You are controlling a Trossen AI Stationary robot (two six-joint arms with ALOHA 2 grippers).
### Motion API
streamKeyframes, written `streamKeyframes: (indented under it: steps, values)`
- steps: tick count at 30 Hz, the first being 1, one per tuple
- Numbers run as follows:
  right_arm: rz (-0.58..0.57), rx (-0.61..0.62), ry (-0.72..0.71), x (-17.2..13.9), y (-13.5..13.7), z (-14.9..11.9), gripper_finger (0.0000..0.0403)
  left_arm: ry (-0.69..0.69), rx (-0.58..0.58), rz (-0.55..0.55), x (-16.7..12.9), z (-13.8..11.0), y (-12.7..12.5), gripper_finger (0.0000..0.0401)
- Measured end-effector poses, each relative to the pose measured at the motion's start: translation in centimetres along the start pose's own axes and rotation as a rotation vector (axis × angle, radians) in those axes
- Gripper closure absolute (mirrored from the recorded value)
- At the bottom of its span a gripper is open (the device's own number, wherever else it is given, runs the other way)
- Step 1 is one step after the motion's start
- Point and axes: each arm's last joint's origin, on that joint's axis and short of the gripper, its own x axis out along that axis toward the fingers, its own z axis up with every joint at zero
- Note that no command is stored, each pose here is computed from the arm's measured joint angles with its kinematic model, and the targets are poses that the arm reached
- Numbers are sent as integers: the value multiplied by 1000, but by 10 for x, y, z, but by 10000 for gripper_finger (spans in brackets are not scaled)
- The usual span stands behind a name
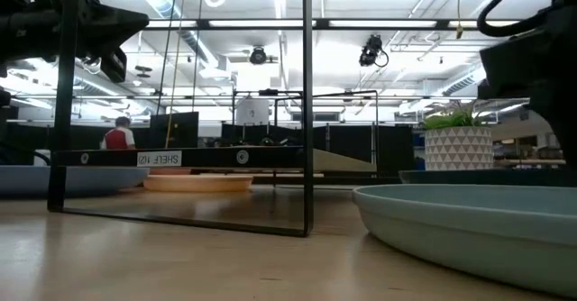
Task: Place and stack plates onto a shelf
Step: Put the dark green plate on the shelf
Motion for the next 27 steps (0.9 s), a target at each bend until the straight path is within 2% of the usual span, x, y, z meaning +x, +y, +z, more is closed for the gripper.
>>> streamKeyframes:
  steps: [4, 7, 12, 16, 22, 27]
  values:
    - [-11, 2, 22, -16, -1, 2, 386, -1, -2, 0, 0, 0, 0, 383]
    - [-32, -18, 15, -28, -2, 6, 387, -5, -48, -2, 0, 0, 0, 383]
    - [-65, -51, 5, -47, -3, 10, 389, -50, -69, -53, 0, 6, -3, 383]
    - [-129, -63, 7, -64, -7, 10, 389, -58, -68, -60, 0, 7, -4, 383]
    - [-208, -185, -77, -77, -13, 21, 389, -59, -68, -58, 0, 7, -3, 383]
    - [-220, -265, -122, -75, -29, 36, 388, -62, -69, -50, 0, 7, -3, 383]
